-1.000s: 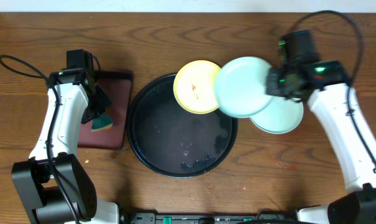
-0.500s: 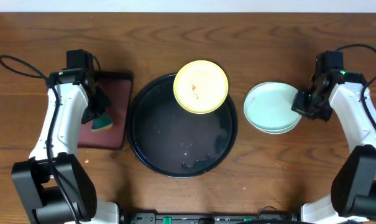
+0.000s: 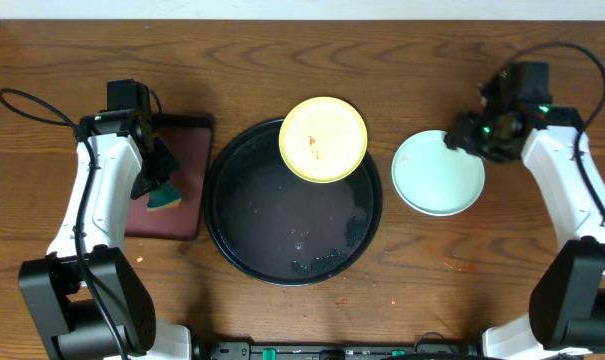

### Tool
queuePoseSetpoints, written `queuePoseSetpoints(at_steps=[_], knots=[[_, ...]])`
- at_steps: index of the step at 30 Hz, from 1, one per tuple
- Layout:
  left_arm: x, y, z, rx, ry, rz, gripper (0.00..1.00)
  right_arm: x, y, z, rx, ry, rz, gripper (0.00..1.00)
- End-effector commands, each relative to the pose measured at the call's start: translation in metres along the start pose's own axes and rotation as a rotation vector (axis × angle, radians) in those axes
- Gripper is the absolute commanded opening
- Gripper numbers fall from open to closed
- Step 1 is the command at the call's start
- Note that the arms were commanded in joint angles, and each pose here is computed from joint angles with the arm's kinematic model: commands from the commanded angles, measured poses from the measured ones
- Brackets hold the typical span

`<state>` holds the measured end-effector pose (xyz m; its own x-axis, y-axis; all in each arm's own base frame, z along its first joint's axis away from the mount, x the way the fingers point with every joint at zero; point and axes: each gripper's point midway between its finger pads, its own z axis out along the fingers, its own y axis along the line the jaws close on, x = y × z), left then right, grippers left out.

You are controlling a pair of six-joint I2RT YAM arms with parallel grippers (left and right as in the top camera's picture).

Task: Clean dirty plates on tray and stack at the side
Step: 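Lift the second plate with the right gripper and stack it on the first, then grasp the yellow plate with the right gripper and pull it to tray center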

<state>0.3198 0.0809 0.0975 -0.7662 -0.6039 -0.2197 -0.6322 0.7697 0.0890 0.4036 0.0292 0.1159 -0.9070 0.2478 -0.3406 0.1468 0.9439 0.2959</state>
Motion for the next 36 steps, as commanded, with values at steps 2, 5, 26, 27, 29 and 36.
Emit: queuePoseSetpoints(at_steps=[2, 5, 26, 27, 29, 36], knots=[[0.002, 0.002, 0.001, -0.010, 0.007, 0.010, 0.08, -0.010, 0.072, 0.002, -0.145, -0.019, -0.189, 0.70], [0.002, 0.002, 0.001, -0.010, 0.007, 0.010, 0.07, -0.017, 0.099, 0.021, -0.163, 0.010, -0.268, 0.74], [0.002, 0.002, 0.001, -0.010, 0.007, 0.010, 0.08, 0.000, 0.162, 0.137, -0.249, 0.200, -0.446, 0.28], [0.002, 0.002, 0.001, -0.010, 0.007, 0.010, 0.08, -0.002, 0.162, 0.135, -0.246, 0.194, -0.440, 0.19], [0.002, 0.002, 0.001, -0.010, 0.007, 0.010, 0.07, -0.005, 0.163, 0.130, -0.243, 0.186, -0.433, 0.03], [0.002, 0.002, 0.001, -0.010, 0.007, 0.010, 0.07, -0.003, 0.176, 0.087, -0.221, 0.195, -0.429, 0.01]])
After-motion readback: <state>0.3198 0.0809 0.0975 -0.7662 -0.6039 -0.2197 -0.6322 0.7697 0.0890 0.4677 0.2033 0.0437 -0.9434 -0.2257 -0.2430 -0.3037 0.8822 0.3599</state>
